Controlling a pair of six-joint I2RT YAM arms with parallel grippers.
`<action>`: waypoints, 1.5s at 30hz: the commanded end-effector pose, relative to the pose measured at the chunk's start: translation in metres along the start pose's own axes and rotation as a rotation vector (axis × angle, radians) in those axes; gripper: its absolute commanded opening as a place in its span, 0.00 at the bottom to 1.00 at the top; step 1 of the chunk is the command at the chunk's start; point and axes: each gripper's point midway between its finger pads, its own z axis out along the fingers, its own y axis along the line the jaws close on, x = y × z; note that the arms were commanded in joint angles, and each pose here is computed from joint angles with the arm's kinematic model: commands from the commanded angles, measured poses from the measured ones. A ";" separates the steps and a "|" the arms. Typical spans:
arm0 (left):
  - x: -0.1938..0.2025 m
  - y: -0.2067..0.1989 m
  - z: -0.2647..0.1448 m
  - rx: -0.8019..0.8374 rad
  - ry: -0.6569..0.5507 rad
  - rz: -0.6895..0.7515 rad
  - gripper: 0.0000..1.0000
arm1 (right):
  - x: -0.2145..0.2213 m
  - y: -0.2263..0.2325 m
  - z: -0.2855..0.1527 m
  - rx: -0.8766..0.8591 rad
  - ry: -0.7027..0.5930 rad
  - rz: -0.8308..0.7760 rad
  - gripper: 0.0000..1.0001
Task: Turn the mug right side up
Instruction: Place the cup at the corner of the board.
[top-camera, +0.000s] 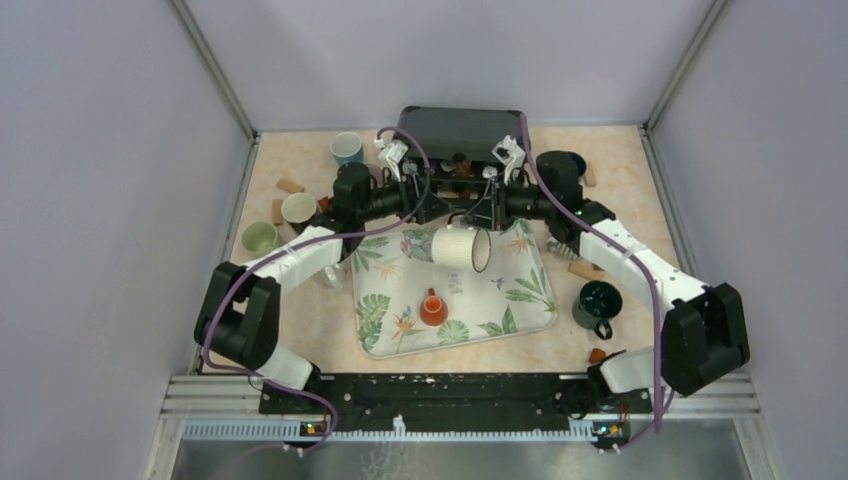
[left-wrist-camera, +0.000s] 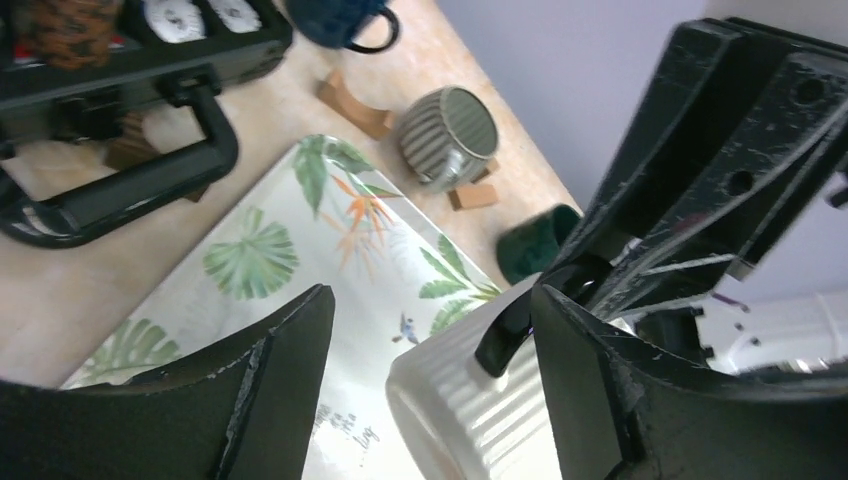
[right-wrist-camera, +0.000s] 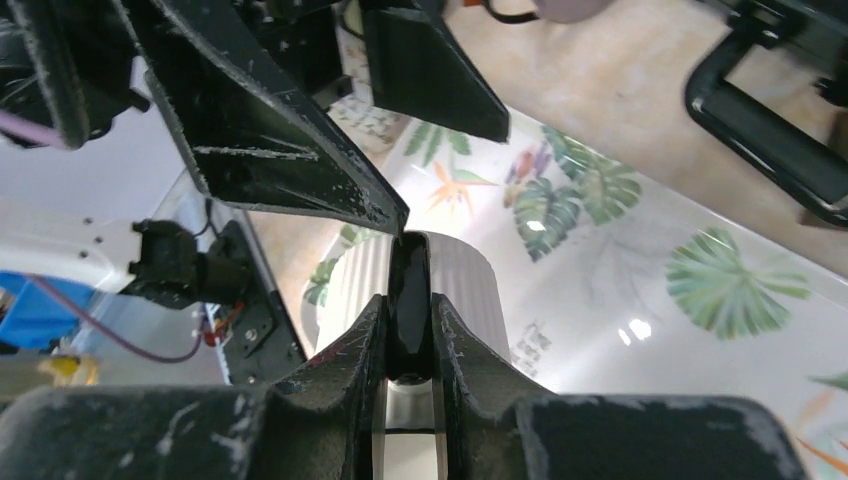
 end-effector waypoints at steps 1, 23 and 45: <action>-0.026 0.006 -0.007 -0.115 -0.090 0.042 0.82 | -0.038 -0.002 -0.010 0.129 -0.052 -0.040 0.00; -0.005 -0.013 -0.032 -0.207 0.100 0.087 0.99 | -0.090 -0.113 -0.103 0.700 -0.102 0.215 0.00; 0.027 -0.056 -0.024 -0.054 0.180 0.125 0.99 | -0.142 -0.264 -0.283 1.175 -0.323 0.479 0.00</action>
